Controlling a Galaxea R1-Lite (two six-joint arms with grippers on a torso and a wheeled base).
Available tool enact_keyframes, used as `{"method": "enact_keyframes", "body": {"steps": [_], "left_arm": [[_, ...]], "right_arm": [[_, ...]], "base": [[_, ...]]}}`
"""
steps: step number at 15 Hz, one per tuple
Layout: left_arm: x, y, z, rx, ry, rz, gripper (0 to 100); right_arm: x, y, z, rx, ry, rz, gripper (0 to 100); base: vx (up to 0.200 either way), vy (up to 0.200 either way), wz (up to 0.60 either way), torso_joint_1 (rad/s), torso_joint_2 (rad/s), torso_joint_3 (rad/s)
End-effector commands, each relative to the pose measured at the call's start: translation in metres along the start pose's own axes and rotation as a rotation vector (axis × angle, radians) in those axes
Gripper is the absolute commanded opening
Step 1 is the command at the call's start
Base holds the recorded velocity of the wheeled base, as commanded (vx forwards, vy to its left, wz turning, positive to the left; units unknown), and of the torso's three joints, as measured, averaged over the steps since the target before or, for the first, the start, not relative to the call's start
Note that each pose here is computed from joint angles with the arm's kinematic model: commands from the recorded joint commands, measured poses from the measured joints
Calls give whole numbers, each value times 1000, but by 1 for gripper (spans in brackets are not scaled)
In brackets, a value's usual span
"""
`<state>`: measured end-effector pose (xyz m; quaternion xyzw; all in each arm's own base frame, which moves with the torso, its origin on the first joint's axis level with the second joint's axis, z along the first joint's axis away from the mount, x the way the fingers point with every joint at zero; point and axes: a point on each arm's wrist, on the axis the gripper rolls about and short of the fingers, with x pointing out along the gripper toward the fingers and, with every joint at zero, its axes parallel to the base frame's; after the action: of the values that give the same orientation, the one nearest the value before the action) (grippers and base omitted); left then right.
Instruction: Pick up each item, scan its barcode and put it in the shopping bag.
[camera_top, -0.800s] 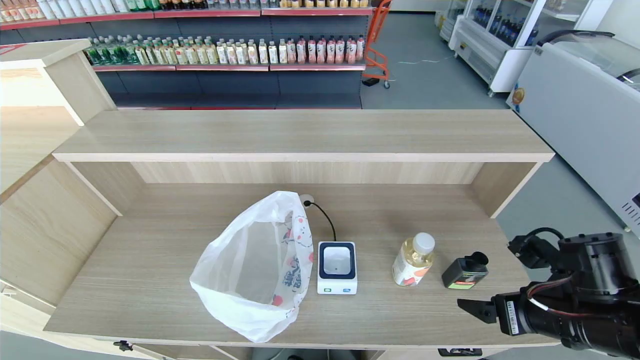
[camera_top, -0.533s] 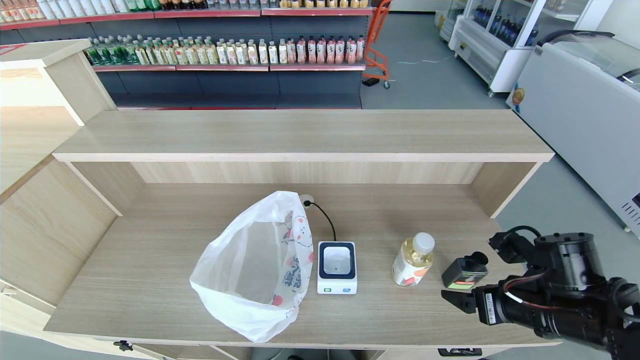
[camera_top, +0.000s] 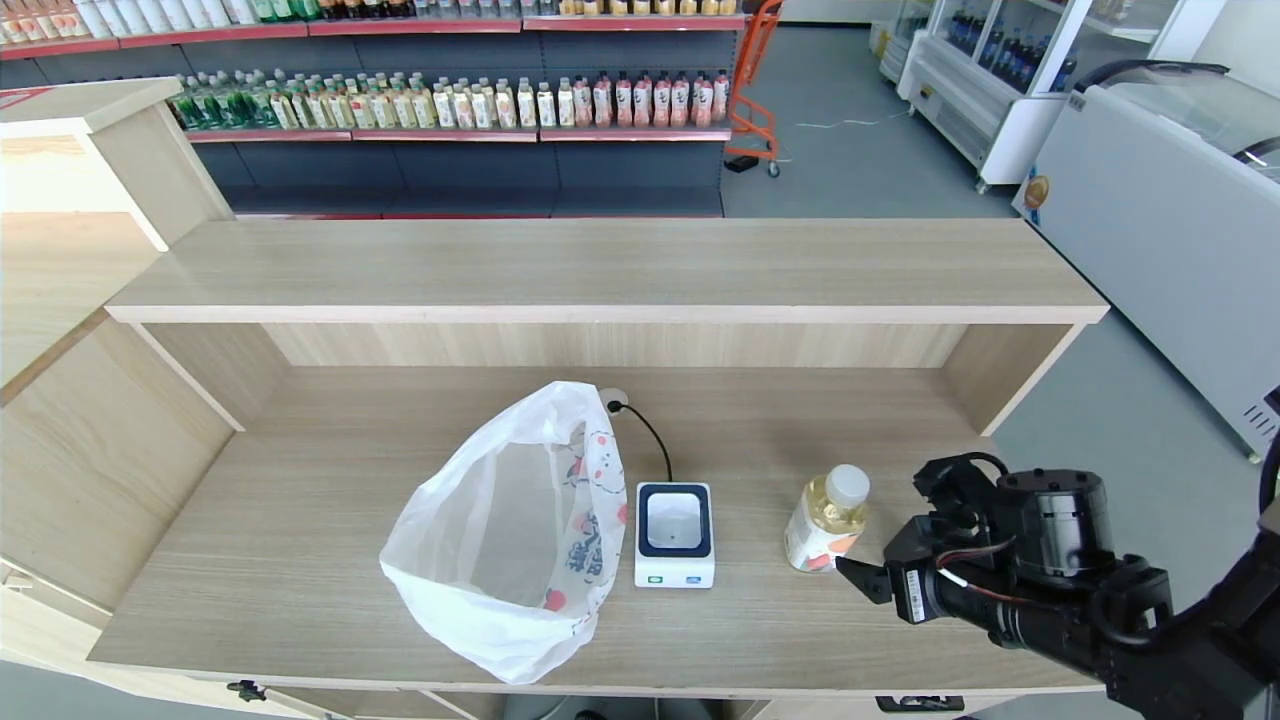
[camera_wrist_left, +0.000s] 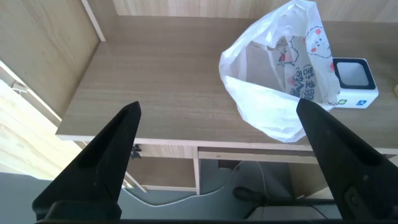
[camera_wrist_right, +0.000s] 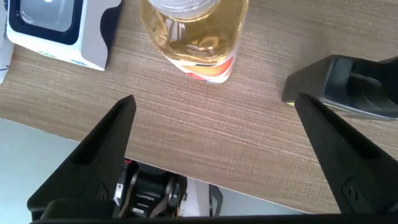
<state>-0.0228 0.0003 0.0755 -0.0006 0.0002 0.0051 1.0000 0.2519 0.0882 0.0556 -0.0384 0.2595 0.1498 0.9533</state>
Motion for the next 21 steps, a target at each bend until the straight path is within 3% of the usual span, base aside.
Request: {"method": "enact_keyframes", "body": {"steps": [1, 21], "left_arm": [[0, 0, 0, 0, 0, 2, 100], [0, 0, 0, 0, 0, 1, 100]], "right_arm": [[15, 7, -11, -15, 29, 17, 100], [100, 26, 6, -115, -166, 0, 100]], "base": [[0, 0, 0, 0, 0, 0], [0, 0, 0, 0, 0, 0]]}}
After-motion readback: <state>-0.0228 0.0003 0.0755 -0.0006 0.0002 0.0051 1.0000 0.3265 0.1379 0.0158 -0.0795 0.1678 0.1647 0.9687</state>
